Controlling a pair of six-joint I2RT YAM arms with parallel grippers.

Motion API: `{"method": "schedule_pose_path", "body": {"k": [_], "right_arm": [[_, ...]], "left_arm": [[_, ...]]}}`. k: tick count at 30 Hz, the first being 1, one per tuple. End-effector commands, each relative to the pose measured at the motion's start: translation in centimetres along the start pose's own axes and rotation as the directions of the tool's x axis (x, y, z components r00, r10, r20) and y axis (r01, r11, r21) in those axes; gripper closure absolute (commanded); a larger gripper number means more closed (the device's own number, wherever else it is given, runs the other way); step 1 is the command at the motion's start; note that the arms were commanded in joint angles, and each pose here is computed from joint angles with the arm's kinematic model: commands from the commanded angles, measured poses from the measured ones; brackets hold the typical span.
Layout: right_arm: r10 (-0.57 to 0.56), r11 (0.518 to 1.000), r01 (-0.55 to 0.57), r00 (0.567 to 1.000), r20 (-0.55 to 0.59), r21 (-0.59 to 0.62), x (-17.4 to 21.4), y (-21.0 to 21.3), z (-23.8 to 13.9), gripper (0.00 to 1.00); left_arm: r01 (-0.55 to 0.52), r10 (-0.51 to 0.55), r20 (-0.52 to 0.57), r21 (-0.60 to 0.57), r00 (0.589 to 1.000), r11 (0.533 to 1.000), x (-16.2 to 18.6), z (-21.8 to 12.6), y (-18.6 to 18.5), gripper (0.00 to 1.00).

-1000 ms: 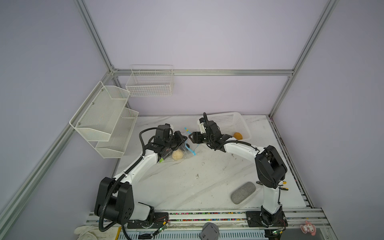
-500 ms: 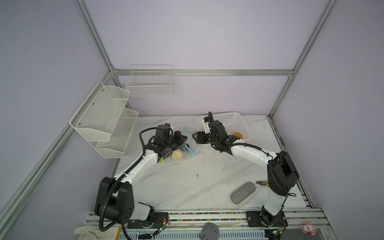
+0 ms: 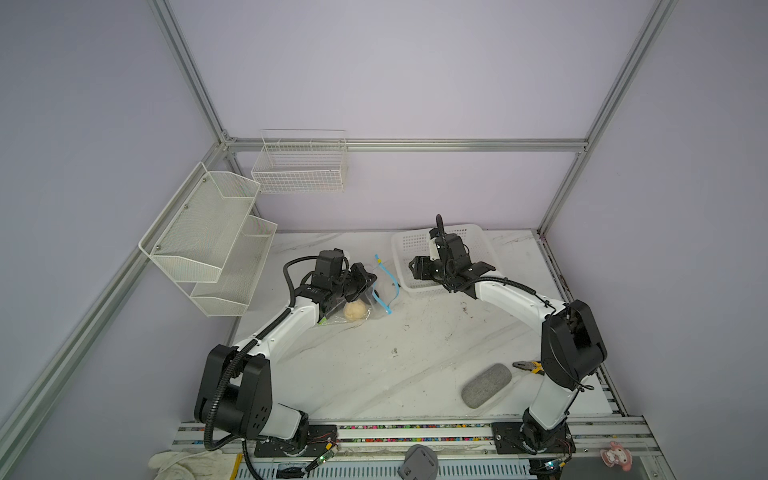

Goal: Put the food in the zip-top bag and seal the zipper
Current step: 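Raise the right gripper out of the bag and move it over the basket, then lower the right gripper into the basket and close on the other dark eggplant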

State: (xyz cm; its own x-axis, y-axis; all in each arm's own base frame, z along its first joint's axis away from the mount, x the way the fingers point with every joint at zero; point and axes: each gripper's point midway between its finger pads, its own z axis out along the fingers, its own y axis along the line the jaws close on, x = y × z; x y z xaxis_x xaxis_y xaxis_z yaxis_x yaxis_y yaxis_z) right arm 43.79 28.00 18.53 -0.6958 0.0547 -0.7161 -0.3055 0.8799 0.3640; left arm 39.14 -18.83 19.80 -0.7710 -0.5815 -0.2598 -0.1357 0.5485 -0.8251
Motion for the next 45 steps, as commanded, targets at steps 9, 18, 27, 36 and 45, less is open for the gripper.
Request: {"method": "schedule_pose_path", "body": {"k": [9, 18, 27, 36, 45], "right_arm": [[-0.085, 0.983, 0.102, 0.989, -0.118, 0.155, 0.3, -3.4, 0.1, 0.31], [-0.134, 0.935, 0.225, 0.94, -0.314, 0.274, 2.6, -6.4, 0.6, 0.22], [-0.13, 0.91, 0.238, 0.941, -0.311, 0.34, 1.7, -8.2, 1.9, 0.16], [-0.081, 0.899, 0.209, 0.943, -0.323, 0.384, 1.6, -10.7, 3.4, 0.13], [-0.055, 0.916, 0.189, 0.932, -0.358, 0.353, 2.6, -11.2, 4.9, 0.1]], "left_arm": [[-0.047, 0.046, 0.021, 0.068, 0.999, 0.997, -0.7, -0.5, -2.5, 1.0], [-0.051, 0.05, 0.018, 0.077, 0.999, 0.996, -0.7, -0.4, -2.9, 1.0], [-0.059, 0.057, 0.018, 0.08, 0.998, 0.995, -0.8, -0.6, -3.2, 1.0], [-0.061, 0.06, 0.017, 0.083, 0.998, 0.995, -0.8, -0.6, -3.3, 1.0], [-0.061, 0.059, 0.019, 0.084, 0.998, 0.995, -0.9, -0.7, -3.4, 1.0]]}}
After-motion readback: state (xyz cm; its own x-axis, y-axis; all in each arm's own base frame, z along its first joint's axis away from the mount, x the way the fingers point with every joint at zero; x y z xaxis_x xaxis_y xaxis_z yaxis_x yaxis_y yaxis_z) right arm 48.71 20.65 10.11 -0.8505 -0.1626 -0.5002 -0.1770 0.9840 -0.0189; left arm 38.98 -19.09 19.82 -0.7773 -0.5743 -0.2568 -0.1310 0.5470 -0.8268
